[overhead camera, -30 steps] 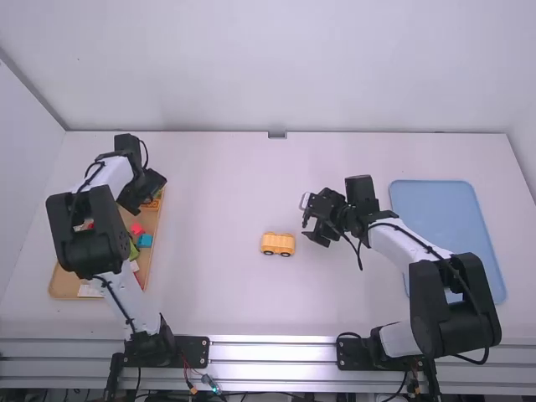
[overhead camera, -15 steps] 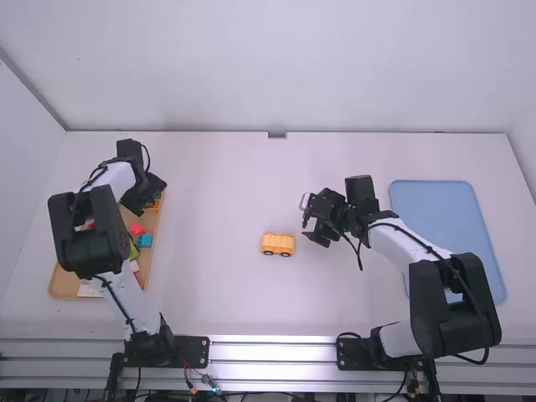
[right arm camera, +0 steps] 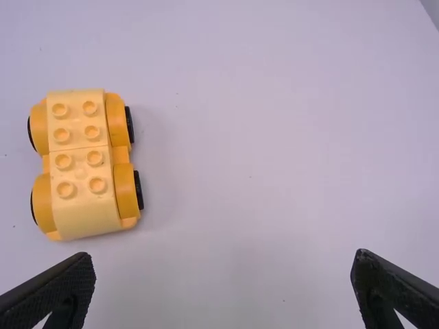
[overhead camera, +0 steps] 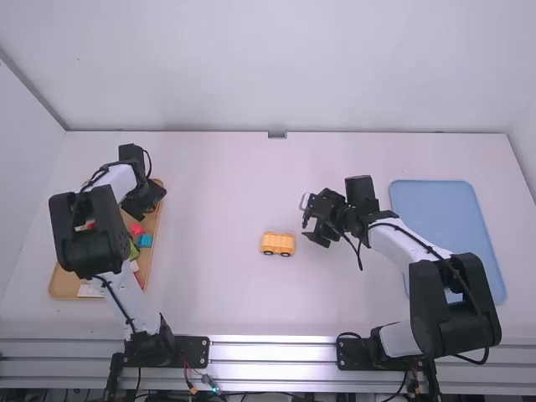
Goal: Assemble lego blocks to make yellow taxi
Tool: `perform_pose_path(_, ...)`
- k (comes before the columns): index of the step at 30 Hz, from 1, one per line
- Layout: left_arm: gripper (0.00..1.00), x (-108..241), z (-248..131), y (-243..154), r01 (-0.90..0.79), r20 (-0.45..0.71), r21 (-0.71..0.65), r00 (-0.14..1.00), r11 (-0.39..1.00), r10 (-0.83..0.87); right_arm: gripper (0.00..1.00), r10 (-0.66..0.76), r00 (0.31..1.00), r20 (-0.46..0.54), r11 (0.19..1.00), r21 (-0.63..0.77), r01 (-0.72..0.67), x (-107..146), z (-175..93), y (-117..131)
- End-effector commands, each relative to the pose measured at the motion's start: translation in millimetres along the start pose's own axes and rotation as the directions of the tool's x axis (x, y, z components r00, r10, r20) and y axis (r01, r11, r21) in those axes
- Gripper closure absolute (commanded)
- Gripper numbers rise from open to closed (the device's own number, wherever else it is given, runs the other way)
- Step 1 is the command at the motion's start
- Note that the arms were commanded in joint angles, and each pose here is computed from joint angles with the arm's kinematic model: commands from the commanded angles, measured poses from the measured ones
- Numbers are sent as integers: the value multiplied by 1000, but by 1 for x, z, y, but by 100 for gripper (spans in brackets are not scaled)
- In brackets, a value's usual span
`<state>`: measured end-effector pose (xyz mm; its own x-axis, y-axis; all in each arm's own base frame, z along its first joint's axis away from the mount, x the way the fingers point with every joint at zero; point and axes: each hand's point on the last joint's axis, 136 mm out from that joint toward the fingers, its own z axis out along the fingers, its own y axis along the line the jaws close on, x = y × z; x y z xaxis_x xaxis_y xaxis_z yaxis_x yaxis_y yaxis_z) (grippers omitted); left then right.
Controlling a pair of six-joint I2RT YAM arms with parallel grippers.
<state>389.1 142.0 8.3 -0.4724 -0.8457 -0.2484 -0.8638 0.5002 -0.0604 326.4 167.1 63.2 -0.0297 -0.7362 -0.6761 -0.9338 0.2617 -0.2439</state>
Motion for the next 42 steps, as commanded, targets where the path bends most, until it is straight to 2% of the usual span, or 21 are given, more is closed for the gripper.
perform_pose_path(1, 32, -4, 6, 14, 10, 17, -58, 1000, 998, -9, 2, -6, 1000, 13, 1000, 0, 6, -4, -3, 1)
perform_pose_path(13, 37, 5, 13, 19, 2, -16, -82, 1000, 997, -3, 1, -3, 1000, 13, 1000, 0, 3, -4, -3, 1)
perform_pose_path(16, 41, 3, 13, 17, 3, -11, -76, 1000, 997, -4, 2, -3, 1000, 13, 1000, 0, 3, -4, -3, 1)
perform_pose_path(19, 50, 2, 16, 16, 4, -9, -73, 1000, 997, -5, 1, -2, 1000, 12, 1000, 0, 2, -4, -3, 1)
perform_pose_path(27, 57, 6, 21, 16, 1, -23, -76, 1000, 997, -3, 1, -2, 1000, 12, 1000, 0, 2, -4, -3, 1)
perform_pose_path(29, 64, 5, 22, 17, 3, -22, -77, 1000, 997, -5, 2, -3, 1000, 13, 1000, 0, 3, -4, -3, 1)
perform_pose_path(33, 71, 3, 22, 16, 5, -15, -72, 1000, 997, -6, 1, -2, 1000, 12, 1000, 0, 2, -4, -3, 1)
perform_pose_path(40, 73, -1, 20, 11, -65, -1, -54, 998, 996, 65, 1, -3, 1000, 13, 1000, 1, 3, -4, -3, 1)
perform_pose_path(42, 80, -2, 15, 9, -93, -1, -52, 996, 994, 93, 1, -4, 1000, 16, 1000, 5, 4, -5, -3, 0)
